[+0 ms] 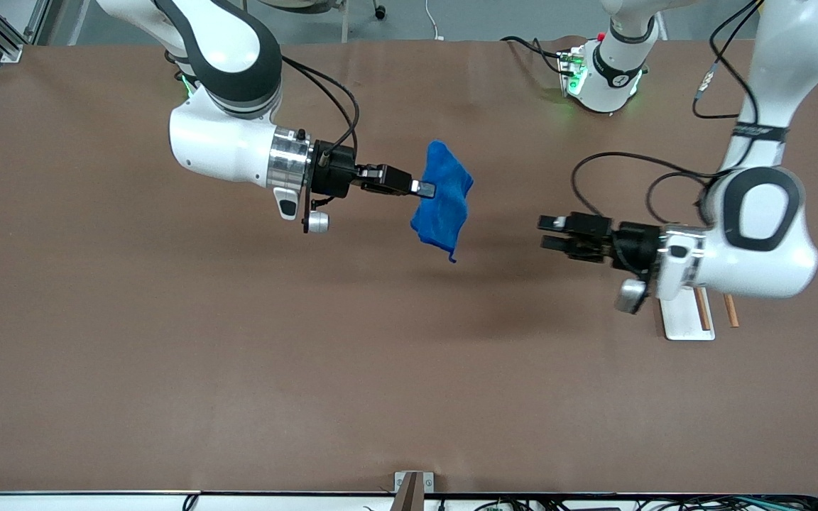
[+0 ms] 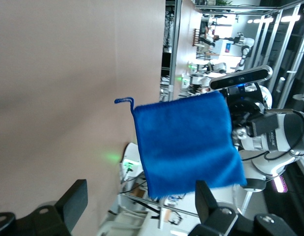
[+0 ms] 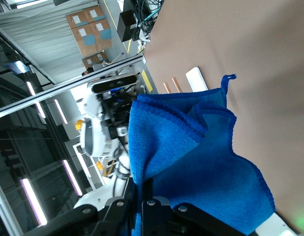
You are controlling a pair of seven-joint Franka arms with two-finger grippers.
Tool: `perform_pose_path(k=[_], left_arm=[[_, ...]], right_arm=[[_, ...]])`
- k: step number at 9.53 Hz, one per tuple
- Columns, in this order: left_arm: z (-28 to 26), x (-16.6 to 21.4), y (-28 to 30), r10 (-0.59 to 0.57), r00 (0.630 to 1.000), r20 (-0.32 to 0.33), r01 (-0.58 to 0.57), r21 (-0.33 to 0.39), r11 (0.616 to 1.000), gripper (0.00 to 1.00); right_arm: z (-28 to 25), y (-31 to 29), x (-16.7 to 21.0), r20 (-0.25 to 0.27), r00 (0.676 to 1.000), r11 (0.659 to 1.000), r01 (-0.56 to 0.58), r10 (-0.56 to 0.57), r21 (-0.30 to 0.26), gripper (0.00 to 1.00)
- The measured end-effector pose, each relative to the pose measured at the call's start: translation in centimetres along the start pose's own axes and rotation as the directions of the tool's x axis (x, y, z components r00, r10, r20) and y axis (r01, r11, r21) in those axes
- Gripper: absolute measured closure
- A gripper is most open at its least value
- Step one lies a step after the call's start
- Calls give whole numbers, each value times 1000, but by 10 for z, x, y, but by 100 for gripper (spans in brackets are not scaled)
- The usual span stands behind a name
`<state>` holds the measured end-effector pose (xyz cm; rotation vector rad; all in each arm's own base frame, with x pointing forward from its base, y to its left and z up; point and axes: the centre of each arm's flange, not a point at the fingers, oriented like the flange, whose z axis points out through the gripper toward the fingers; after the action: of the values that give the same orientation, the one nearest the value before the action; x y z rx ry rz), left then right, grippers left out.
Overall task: Right arm passes towel to left arm to hang
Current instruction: 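Grasp the towel's hanging corner with the left gripper beside the right gripper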
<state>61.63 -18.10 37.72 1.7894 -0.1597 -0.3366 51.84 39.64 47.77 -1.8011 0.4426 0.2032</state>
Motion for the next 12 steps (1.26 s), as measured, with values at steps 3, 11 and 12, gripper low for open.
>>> perform_pose_path(k=[3, 11, 12], left_arm=[[55, 8, -37, -74, 997, 27, 78, -197, 977, 13], [117, -5, -90, -43, 993, 114, 89, -436, 895, 32], [118, -5, -87, -43, 993, 110, 89, -452, 888, 37]], right_arm=[[2, 1, 1, -1, 1000, 1000, -10, 10, 6, 93], [1, -3, 0, -3, 1000, 1000, -9, 9, 15, 93], [1, -3, 0, -3, 1000, 1000, -9, 9, 16, 93]])
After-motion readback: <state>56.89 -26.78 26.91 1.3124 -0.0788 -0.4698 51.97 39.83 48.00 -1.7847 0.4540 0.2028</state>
